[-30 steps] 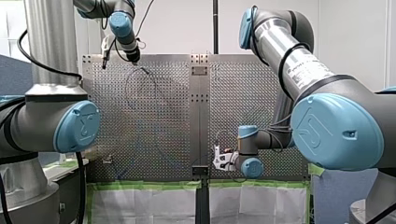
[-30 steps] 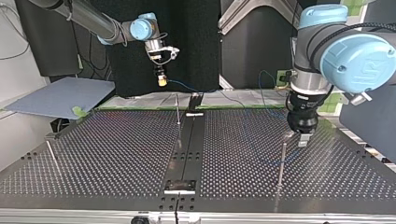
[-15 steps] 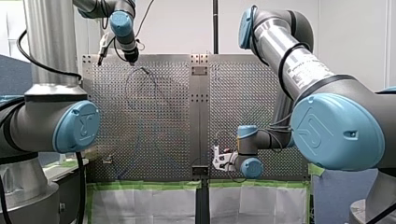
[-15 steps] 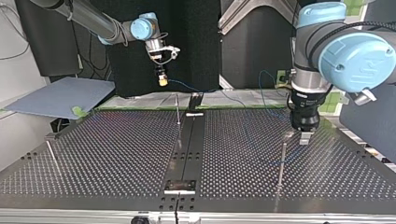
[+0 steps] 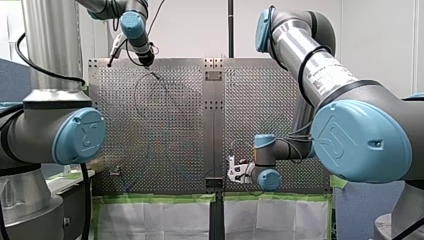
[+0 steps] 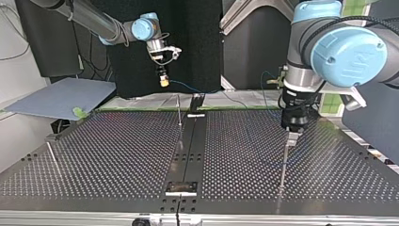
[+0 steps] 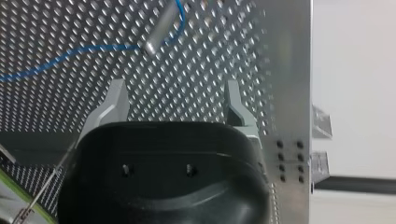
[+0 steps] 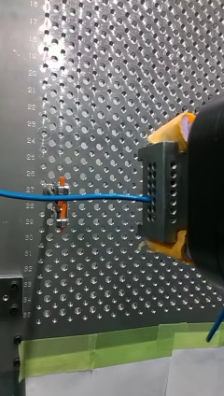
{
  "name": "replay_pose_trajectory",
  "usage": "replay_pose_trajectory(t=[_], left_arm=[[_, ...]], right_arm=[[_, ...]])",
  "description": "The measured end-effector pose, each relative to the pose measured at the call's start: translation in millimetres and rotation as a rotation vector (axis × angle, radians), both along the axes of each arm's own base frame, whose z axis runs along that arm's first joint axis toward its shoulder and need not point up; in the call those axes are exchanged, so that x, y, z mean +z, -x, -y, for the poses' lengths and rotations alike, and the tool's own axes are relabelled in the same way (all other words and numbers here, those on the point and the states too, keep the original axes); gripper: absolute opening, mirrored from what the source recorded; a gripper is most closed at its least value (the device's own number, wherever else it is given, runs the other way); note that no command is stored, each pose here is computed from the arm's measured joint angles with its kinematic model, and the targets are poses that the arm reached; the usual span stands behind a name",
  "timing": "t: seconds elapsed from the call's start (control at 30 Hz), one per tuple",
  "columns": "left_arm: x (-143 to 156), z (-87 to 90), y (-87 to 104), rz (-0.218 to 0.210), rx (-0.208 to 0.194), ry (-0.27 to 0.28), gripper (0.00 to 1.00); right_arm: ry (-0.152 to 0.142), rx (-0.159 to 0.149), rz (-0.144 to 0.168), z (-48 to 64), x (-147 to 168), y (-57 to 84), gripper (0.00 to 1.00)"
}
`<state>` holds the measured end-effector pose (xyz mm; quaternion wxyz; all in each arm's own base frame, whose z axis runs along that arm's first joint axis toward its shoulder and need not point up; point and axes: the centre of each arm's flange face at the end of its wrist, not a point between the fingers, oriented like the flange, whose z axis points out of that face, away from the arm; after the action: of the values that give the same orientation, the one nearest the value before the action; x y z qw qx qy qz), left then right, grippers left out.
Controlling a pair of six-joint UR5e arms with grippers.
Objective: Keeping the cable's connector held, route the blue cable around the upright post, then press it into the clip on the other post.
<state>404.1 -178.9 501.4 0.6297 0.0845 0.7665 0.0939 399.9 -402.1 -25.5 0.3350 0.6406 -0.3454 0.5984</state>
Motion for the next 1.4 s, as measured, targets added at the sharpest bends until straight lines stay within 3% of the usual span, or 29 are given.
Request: replay_pose_trajectory(t=[0.33,0.53,0.93,1.13,1.4], left_arm=[[-6,41.4,-10.9,0.042,-0.092,0.028,1.00],[-20,59.1,-20.0,0.038,-0.121,0.025,1.00],[-57,79.1,-49.7,0.039,-0.114,0.017,1.00],[-62,83.9,-53.0,0.051,-0.113,0.014,1.00],[-83,101.2,-57.9,0.035,-0.114,-0.047,1.00]], right_arm=[[-0.001,0.008,-0.001,-3.0,0,-2.7,0.00],[0.002,0.012,0.003,-4.0,0,-4.3,0.00],[0.002,0.013,0.004,-4.0,0,-4.8,0.00],[0.005,0.013,0.006,-3.9,0,-4.8,0.00],[0.005,0.021,0.008,-4.2,1,-5.6,0.00]])
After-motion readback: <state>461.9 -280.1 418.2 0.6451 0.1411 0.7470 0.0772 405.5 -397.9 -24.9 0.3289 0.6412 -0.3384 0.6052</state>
